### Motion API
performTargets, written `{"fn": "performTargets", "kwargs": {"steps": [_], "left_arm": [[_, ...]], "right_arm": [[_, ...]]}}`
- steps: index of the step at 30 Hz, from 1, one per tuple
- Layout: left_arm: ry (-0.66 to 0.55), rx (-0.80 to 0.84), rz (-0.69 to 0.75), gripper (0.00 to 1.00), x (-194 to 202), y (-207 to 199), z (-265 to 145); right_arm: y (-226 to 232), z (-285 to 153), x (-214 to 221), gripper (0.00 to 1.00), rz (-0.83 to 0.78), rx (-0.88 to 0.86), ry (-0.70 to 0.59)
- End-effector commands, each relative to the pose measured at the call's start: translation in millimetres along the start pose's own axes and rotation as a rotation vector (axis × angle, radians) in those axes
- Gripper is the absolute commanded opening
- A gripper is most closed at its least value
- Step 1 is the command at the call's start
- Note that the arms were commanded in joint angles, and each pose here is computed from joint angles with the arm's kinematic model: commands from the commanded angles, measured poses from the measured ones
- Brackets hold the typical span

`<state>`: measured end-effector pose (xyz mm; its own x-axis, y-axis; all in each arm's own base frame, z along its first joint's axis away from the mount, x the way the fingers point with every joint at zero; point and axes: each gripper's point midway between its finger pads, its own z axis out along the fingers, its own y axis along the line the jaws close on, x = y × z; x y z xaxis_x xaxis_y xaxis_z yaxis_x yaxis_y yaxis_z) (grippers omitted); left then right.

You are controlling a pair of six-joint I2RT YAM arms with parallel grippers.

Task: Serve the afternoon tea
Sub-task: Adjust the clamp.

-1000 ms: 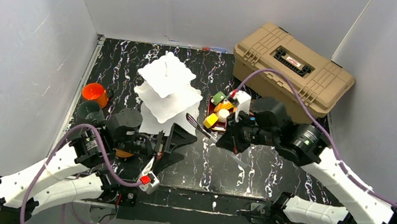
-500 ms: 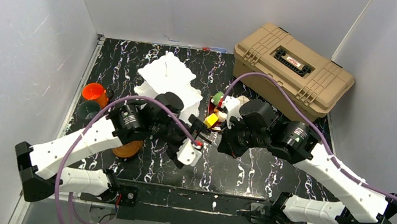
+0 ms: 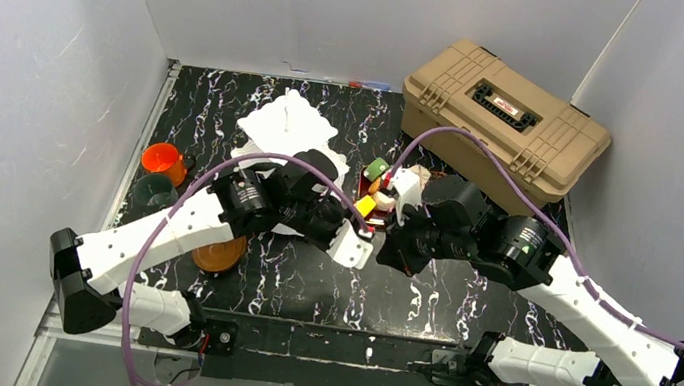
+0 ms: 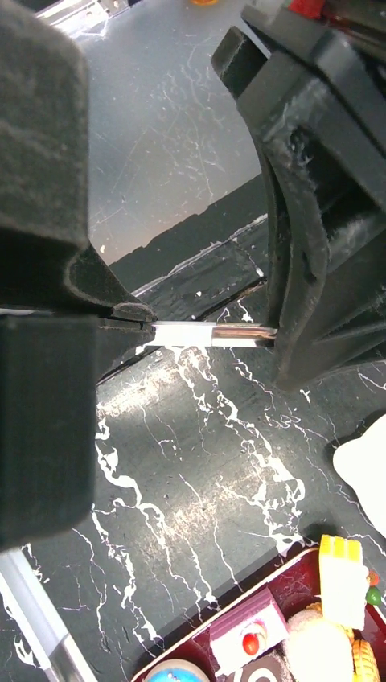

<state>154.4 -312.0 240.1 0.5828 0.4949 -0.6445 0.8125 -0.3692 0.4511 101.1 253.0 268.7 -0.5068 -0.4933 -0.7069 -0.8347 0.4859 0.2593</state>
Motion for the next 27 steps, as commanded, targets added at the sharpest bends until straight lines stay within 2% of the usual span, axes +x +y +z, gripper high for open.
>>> {"fn": "performTargets", "kwargs": {"steps": [1, 2, 3, 6, 8, 10, 15, 22, 27], "left_arm": [[-0.029, -0.027, -0.021, 0.13, -15.4, 8.8, -8.4], [-0.027, -0.030, -0.023, 0.05, -15.8, 9.7, -8.5], [-0.025, -0.030, -0.027, 0.01, -15.3, 10.0, -8.3], [-0.018, -0.034, -0.043, 0.00, -13.8, 10.2, -8.4], [-0.015, -0.036, -0.064, 0.00, -13.1, 8.9, -9.4], [-0.011, -0.034, -0.074, 0.00, -10.7, 5.2, -9.6], [0.021, -0.040, -0.086, 0.00, -0.9, -0.7, -10.4], [0.026, -0.030, -0.071, 0.00, 1.3, -4.4, -10.9], [0.013, -0.022, -0.040, 0.00, -2.2, -5.9, -13.4]], "right_arm": [[8.2, -5.1, -17.9, 0.01, -0.032, -0.034, -0.087], [8.3, -5.5, -18.1, 0.01, -0.027, -0.034, -0.092], [8.9, -5.8, -19.1, 0.01, -0.021, -0.036, -0.101], [8.8, -8.4, -22.6, 0.26, 0.004, -0.031, -0.133], [6.3, -16.7, -27.7, 0.66, 0.031, -0.006, -0.169], [3.4, -31.6, -34.8, 0.97, 0.054, 0.025, -0.221], [-17.2, -74.6, -40.6, 0.98, 0.119, 0.162, -0.348], [-45.5, -91.0, -25.1, 0.99, 0.136, 0.332, -0.312], [-44.3, -86.0, -25.8, 0.98, 0.057, 0.314, -0.302]]}}
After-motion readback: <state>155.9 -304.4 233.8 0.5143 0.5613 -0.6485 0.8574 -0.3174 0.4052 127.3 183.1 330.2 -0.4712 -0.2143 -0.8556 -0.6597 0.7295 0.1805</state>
